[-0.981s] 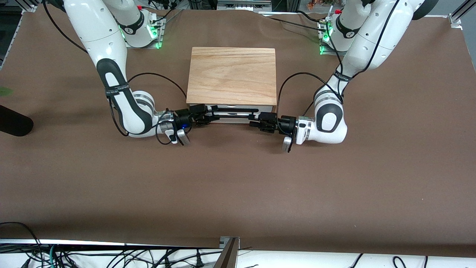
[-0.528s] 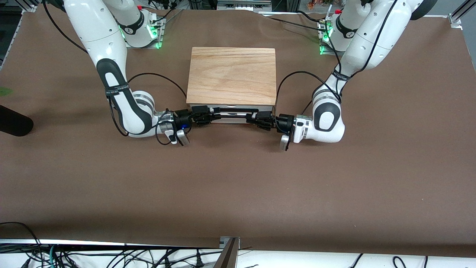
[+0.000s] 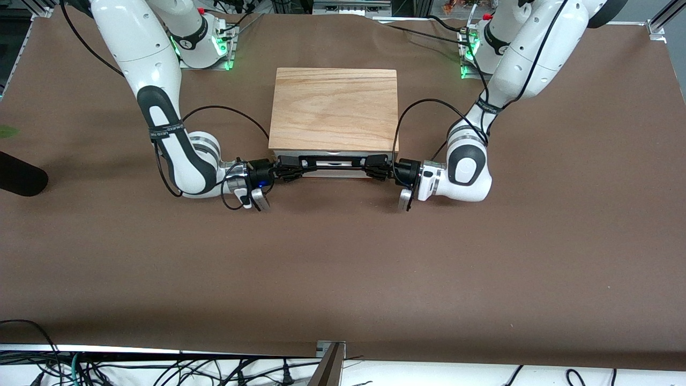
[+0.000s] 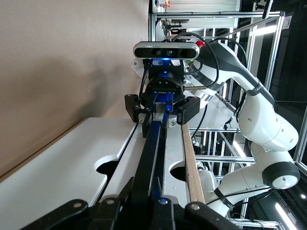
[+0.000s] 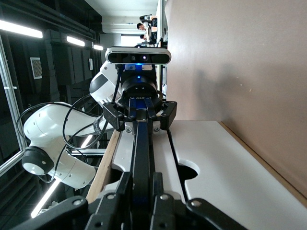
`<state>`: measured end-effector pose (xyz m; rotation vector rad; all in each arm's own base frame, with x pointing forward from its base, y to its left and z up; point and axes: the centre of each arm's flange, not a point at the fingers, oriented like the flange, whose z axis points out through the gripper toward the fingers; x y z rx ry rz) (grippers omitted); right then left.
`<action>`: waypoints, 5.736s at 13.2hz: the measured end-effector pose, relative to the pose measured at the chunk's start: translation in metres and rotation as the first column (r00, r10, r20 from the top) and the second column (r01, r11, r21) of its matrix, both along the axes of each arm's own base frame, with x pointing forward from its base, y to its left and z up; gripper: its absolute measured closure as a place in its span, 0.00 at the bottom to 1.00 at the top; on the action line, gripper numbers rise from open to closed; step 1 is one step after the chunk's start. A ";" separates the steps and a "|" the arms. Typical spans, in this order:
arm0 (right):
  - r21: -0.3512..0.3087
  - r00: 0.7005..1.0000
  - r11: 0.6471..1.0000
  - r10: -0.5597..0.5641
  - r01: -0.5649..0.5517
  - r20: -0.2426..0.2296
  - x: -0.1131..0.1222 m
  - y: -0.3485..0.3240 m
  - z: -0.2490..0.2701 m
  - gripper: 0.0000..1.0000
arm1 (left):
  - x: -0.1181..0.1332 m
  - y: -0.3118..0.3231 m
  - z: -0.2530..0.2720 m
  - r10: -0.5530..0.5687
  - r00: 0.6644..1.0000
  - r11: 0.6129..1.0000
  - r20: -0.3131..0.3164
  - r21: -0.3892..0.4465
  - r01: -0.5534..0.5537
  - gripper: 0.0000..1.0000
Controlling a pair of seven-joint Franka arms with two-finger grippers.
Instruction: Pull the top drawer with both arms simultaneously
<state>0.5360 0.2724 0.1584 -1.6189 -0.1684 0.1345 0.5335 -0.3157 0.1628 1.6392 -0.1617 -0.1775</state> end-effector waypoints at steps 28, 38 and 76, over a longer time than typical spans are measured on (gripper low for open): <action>0.028 0.995 0.996 -0.084 0.083 0.047 0.103 -0.003 0.003 0.82 | 0.100 -0.005 0.023 0.092 0.992 0.992 -0.089 0.092 -0.084 0.92; 0.014 0.991 0.992 -0.123 0.122 0.052 0.136 -0.003 -0.006 0.82 | 0.129 -0.007 0.020 0.148 0.988 0.982 -0.046 0.123 -0.142 0.89; -0.970 0.969 0.031 -0.061 0.243 0.240 0.082 -0.293 0.427 0.00 | 0.086 0.230 0.402 -0.302 0.944 0.122 0.130 0.988 -0.097 0.00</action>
